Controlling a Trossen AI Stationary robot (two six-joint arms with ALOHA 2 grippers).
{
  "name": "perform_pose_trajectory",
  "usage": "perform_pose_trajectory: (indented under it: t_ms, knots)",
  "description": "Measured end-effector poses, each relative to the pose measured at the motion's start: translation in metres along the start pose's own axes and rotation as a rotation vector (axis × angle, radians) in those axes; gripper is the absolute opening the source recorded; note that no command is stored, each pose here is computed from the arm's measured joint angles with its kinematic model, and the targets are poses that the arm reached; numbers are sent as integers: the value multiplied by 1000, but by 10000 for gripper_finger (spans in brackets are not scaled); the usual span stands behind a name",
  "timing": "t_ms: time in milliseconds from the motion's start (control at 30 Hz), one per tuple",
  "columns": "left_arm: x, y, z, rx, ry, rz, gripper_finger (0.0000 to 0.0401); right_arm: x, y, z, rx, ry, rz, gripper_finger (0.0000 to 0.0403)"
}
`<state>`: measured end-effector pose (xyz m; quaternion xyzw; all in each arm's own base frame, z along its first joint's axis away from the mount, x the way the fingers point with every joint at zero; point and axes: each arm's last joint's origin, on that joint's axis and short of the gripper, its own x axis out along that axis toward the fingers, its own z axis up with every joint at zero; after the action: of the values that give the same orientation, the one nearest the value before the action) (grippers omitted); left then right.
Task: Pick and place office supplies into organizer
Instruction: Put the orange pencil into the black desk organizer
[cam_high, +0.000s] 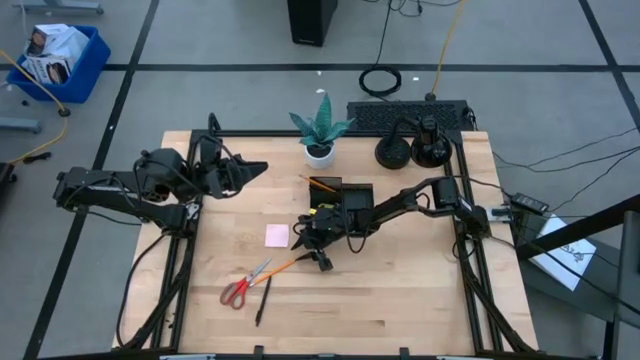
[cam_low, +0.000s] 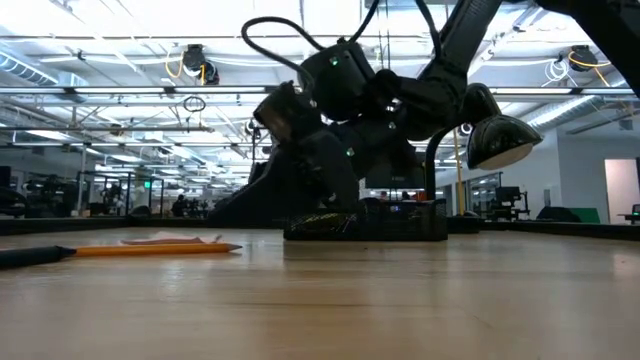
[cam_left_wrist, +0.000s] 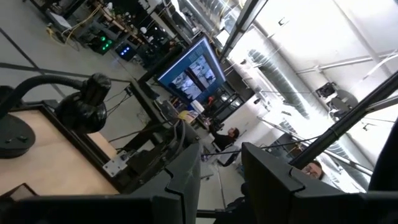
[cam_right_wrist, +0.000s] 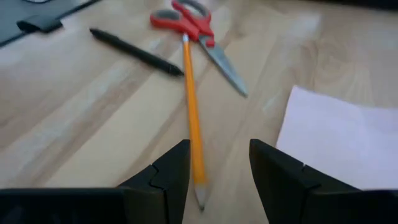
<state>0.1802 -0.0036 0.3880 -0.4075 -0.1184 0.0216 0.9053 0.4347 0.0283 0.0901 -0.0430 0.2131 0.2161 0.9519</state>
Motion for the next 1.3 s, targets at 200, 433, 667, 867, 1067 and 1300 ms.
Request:
perform_pose_trajectory:
  t_ms: [200,433,667,867,1067,1300]
  knots:
    - [0,3,-2,12,23,29,120,8,5,-11,-41,4,20,155]
    - [0,6,-4,-4,29,72,120,9,4,-14,-36,4,13,155]
    - [0,7,-5,-2,35,90,120,17,3,-27,-23,-18,14,155]
    - [0,8,-5,-2,33,95,120,19,4,-32,-7,-10,12,151]
    - [0,8,-5,-3,25,103,120,19,4,-35,3,25,-5,101]
    - [0,8,-5,-1,21,106,120,20,6,-38,45,57,-4,17]
